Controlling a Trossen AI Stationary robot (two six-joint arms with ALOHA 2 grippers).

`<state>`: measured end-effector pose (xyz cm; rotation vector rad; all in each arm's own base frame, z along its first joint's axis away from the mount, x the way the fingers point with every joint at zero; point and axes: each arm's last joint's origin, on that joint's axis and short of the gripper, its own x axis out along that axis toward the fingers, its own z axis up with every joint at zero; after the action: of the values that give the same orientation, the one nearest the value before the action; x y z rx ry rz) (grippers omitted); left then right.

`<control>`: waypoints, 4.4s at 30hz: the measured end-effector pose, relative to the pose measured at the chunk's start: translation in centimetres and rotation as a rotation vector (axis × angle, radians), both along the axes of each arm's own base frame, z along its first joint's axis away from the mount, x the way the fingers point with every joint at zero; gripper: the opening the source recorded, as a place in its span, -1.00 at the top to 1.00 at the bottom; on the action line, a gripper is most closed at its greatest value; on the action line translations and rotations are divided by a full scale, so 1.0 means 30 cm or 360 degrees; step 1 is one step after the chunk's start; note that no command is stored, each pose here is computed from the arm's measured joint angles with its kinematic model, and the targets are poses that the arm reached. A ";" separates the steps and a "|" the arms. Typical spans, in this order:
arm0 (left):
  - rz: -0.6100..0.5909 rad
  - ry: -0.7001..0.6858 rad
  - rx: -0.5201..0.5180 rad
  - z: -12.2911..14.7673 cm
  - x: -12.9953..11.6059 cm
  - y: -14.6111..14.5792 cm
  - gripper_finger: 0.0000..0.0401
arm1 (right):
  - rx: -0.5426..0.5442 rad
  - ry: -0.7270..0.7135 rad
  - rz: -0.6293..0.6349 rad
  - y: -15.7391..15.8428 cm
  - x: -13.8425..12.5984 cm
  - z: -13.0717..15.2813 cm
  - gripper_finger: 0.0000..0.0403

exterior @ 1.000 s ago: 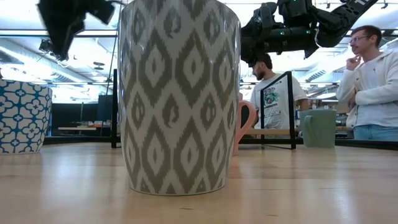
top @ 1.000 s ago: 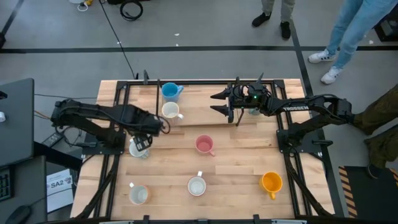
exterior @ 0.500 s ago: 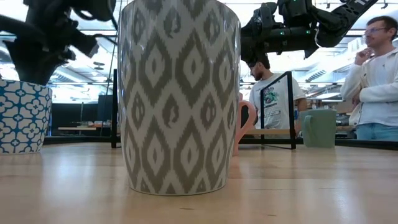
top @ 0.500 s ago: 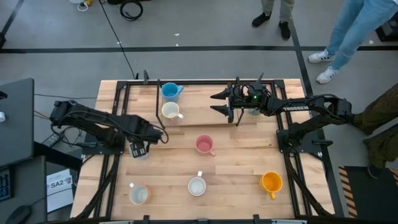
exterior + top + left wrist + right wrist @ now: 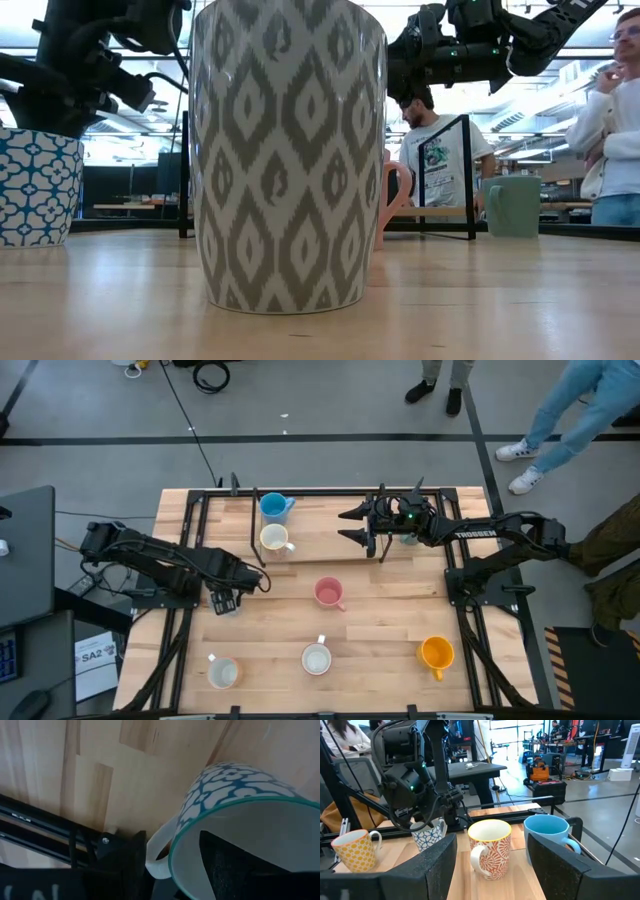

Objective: Place coffee mugs
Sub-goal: Put the blue patterned mug on the shelf

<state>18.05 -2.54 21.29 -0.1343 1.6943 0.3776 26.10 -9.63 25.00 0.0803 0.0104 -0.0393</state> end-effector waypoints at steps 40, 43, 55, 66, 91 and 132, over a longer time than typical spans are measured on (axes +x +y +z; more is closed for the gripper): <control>0.1038 -0.0217 -0.0374 0.022 0.067 -0.036 0.86 | 0.0000 0.0000 0.0000 0.000 0.000 0.000 -0.24; 0.1076 -0.0318 -0.0416 0.065 0.095 -0.039 0.86 | 0.0000 0.0000 0.0000 0.000 0.000 0.000 -0.24; 0.1283 -0.0761 -0.0596 0.249 0.197 0.003 0.86 | 0.0000 -0.0012 0.0011 0.014 0.005 0.003 -0.24; 0.1498 -0.1322 -0.0745 0.342 0.287 0.149 0.86 | 0.0012 -0.0012 -0.0058 0.035 0.015 0.002 -0.24; 0.1739 -0.1673 -0.0790 0.400 0.283 0.383 0.87 | 0.0026 0.0031 -0.0271 -0.037 -0.113 0.079 -0.24; 0.1880 -0.0615 -0.0598 0.288 0.575 0.664 0.88 | 0.0059 0.0135 -0.0257 -0.025 -0.122 0.066 -0.24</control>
<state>35.31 17.37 29.93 -1.4203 1.1223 0.8199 22.44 -10.39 26.97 0.1163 0.0894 -0.2043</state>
